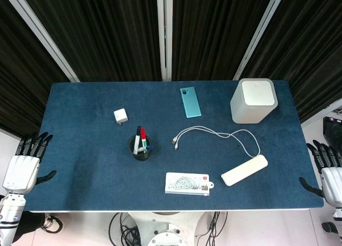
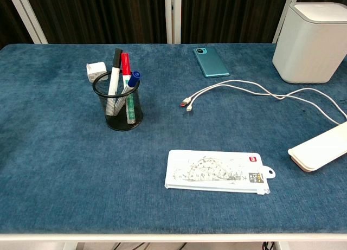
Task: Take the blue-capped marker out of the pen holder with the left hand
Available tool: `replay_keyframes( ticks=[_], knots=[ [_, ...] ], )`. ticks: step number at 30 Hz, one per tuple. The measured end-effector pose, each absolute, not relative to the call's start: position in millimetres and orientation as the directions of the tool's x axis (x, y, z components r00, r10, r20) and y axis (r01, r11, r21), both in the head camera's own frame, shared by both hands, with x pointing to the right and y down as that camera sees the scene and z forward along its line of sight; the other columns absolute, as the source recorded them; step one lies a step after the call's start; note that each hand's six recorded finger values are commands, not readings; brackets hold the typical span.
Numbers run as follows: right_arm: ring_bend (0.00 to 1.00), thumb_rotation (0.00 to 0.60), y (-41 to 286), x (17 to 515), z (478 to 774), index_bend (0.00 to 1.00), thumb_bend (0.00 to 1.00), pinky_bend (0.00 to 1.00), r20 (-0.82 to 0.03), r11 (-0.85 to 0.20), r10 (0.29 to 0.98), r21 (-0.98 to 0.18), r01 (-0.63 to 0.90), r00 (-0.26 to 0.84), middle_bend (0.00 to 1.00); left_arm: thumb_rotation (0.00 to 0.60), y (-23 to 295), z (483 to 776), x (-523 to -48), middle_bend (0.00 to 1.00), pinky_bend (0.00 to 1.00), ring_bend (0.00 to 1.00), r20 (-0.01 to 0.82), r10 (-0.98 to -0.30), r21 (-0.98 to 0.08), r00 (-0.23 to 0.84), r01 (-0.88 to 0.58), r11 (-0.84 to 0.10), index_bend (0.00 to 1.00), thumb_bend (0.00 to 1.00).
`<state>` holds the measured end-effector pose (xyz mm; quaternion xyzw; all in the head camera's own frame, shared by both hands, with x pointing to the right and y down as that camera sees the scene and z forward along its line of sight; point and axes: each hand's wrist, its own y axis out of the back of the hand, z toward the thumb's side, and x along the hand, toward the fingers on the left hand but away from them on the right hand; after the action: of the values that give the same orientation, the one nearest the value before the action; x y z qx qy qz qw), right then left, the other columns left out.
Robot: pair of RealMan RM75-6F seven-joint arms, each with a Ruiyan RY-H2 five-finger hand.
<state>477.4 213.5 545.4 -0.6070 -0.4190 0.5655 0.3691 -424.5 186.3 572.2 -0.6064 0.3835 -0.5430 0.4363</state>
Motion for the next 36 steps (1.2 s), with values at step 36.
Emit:
replay_keyframes(
  ticks=[36],
  knots=[
    [0.00, 0.600, 206.5, 480.2, 549.6, 0.00, 0.16, 0.00, -0.397, -0.393, 0.918, -0.911, 0.122, -0.014, 0.00, 0.600, 136.0, 567.9, -270.6, 0.15, 0.22, 0.06, 0.311, -0.778, -0.925, 0.546, -0.013, -0.379, 0.15, 0.12]
  ],
)
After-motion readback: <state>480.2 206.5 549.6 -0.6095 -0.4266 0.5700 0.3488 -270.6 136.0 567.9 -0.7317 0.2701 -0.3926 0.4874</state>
